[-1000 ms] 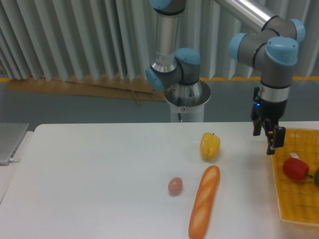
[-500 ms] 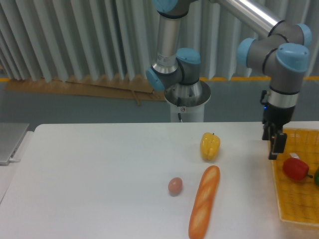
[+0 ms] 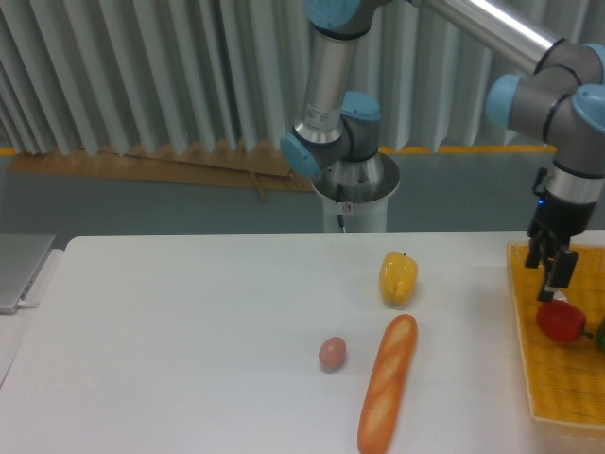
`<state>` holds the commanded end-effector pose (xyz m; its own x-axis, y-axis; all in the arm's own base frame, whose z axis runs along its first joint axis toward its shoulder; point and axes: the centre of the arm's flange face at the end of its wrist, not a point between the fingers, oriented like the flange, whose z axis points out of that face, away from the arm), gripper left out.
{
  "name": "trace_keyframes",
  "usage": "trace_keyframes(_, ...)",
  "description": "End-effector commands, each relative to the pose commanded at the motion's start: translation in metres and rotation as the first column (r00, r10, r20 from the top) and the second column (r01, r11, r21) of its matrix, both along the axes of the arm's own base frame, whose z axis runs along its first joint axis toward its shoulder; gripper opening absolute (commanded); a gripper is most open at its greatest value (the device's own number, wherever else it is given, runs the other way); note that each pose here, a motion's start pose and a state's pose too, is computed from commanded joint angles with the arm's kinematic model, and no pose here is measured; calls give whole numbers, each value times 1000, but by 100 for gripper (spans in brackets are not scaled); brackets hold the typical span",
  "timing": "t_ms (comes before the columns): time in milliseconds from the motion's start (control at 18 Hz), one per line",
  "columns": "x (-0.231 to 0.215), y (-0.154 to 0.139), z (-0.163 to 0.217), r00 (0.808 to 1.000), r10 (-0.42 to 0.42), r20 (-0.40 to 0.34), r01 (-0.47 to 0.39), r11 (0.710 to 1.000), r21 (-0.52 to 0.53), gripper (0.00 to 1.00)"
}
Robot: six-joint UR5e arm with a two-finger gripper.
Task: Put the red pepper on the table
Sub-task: 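Lower the open gripper onto the red bell pepper in the basket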
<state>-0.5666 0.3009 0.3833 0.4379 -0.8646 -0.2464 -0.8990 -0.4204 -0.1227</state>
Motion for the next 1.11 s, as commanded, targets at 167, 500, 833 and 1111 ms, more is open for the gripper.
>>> trace_keyframes(167, -8, 11, -4, 1000, -25, -7, 25, 1000, -5, 100)
trace_keyframes(500, -27, 9, 0, 982, -175, -74, 170, 983, -66, 100)
trace_keyframes(833, -28, 4, -9, 947, -309, -89, 300, 949, -100, 100)
trace_keyframes(1111, -32, 0, -21, 916, -393, -78, 373, 908, -191, 100)
